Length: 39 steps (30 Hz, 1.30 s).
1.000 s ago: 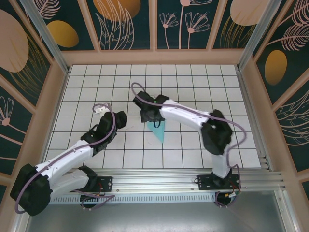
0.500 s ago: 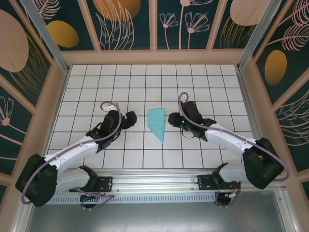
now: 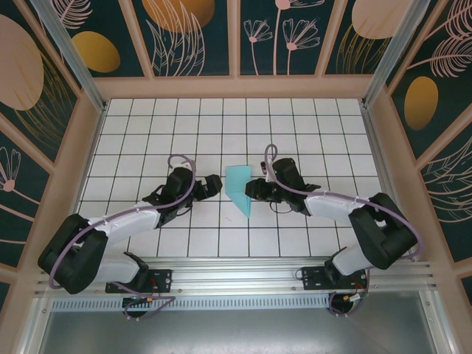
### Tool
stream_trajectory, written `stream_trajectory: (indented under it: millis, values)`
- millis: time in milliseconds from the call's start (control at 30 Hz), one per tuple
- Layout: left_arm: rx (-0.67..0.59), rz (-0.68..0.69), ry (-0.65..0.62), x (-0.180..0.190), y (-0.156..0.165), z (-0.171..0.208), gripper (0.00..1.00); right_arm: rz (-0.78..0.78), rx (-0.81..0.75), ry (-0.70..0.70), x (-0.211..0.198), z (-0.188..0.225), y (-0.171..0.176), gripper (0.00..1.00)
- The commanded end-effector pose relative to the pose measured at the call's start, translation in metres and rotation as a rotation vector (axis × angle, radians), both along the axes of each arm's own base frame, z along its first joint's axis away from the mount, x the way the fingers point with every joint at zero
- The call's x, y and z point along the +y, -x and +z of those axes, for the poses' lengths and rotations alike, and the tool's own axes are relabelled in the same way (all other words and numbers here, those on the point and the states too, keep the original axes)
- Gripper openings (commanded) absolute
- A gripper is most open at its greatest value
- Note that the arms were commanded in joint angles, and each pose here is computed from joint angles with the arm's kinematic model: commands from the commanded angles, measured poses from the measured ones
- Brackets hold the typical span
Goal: Fold a paper plane with a square sheet of paper (pick it up from the middle)
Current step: Fold the wing for the fifth time at the center of the table.
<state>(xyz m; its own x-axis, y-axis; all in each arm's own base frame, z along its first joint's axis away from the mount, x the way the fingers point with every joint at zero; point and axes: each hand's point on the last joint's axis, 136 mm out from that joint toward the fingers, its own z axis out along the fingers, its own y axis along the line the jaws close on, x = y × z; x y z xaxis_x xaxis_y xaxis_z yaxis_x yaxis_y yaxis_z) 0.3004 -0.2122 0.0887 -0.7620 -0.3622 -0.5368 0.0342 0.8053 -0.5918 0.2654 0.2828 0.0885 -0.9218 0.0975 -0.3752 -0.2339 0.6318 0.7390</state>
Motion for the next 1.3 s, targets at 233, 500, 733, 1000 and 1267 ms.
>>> stream_trajectory:
  millis: [233, 500, 733, 1000, 1267]
  values:
    - [0.002, -0.035, 0.071, -0.017, -0.009, 0.01, 0.99, 0.053, 0.038, 0.029, 0.011, -0.023, -0.009, 0.23]
    - [0.013, -0.086, 0.091, -0.028, -0.008, 0.009, 0.99, 0.012, 0.107, 0.049, -0.006, -0.055, -0.008, 0.24]
    - [0.053, -0.13, 0.145, -0.043, -0.006, 0.004, 0.95, -0.013, 0.145, 0.06, -0.016, -0.073, -0.002, 0.24]
    - [0.096, -0.176, 0.205, -0.061, -0.009, 0.0, 0.9, -0.021, 0.159, 0.074, -0.021, -0.08, 0.003, 0.24]
    - [0.134, -0.196, 0.249, -0.076, -0.017, -0.005, 0.85, -0.037, 0.157, 0.091, -0.026, -0.083, 0.004, 0.24]
